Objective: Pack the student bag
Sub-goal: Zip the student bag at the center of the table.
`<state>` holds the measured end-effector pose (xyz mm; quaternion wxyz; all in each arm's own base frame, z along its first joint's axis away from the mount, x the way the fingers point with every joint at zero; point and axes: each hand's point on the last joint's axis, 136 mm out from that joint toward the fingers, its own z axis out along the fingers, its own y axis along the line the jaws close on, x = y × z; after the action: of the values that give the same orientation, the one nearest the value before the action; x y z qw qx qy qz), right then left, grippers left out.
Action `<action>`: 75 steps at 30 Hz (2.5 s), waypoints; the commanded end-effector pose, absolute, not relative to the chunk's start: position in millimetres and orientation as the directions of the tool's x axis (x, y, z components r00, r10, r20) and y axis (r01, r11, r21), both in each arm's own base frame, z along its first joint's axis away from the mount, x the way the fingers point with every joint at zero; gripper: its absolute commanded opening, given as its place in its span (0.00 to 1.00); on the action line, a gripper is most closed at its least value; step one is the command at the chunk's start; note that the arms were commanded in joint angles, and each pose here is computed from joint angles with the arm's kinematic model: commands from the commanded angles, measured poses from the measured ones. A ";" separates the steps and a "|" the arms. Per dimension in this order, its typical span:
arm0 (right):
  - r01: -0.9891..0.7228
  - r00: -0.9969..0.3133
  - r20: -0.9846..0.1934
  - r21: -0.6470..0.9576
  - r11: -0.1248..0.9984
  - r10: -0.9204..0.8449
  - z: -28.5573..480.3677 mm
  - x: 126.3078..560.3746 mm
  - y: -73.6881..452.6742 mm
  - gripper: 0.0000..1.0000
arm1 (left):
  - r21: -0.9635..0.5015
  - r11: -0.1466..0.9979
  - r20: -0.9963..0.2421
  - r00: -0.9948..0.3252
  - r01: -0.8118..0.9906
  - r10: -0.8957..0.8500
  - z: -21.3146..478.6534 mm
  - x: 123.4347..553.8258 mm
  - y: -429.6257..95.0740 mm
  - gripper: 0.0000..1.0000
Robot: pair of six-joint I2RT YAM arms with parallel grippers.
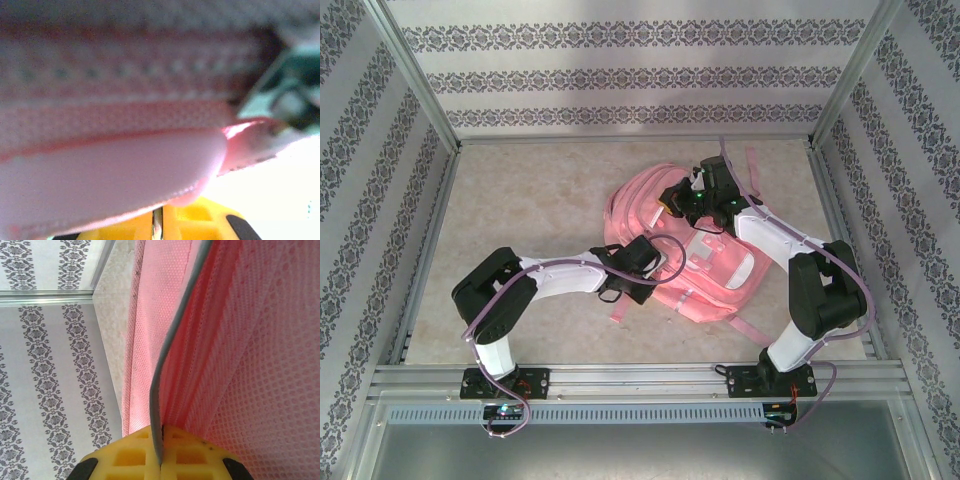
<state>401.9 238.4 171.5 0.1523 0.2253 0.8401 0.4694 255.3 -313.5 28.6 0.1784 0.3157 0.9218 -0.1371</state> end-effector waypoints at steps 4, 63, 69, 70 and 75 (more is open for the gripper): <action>0.194 -0.865 -0.066 0.870 0.453 0.498 188.3 402.5 238.7 0.00 | -0.070 0.804 -0.341 -0.771 0.591 0.538 13.8 246.3 -283.7 0.12; 0.525 -0.703 0.004 0.678 0.515 0.711 97.9 177.0 194.3 0.68 | -0.451 0.732 -0.466 -0.834 0.510 0.295 99.8 252.3 -345.3 0.00; 0.544 -0.645 -0.118 0.623 0.562 0.755 85.1 182.0 170.6 0.69 | -0.488 0.700 -0.484 -0.829 0.522 0.280 115.3 247.1 -359.4 0.00; 0.533 -0.638 -0.171 0.605 0.591 0.751 82.8 187.6 160.5 0.66 | -0.489 0.698 -0.487 -0.828 0.523 0.280 116.8 245.6 -359.7 0.00; 0.516 -0.643 -0.282 0.529 0.674 0.712 78.0 223.1 123.3 0.59 | -0.508 0.686 -0.467 -0.836 0.520 0.287 112.2 237.7 -362.0 0.00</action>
<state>201.6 153.0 79.8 0.1877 0.3741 0.8704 0.2594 234.6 -338.0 83.8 0.1530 0.2179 0.9234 -0.2764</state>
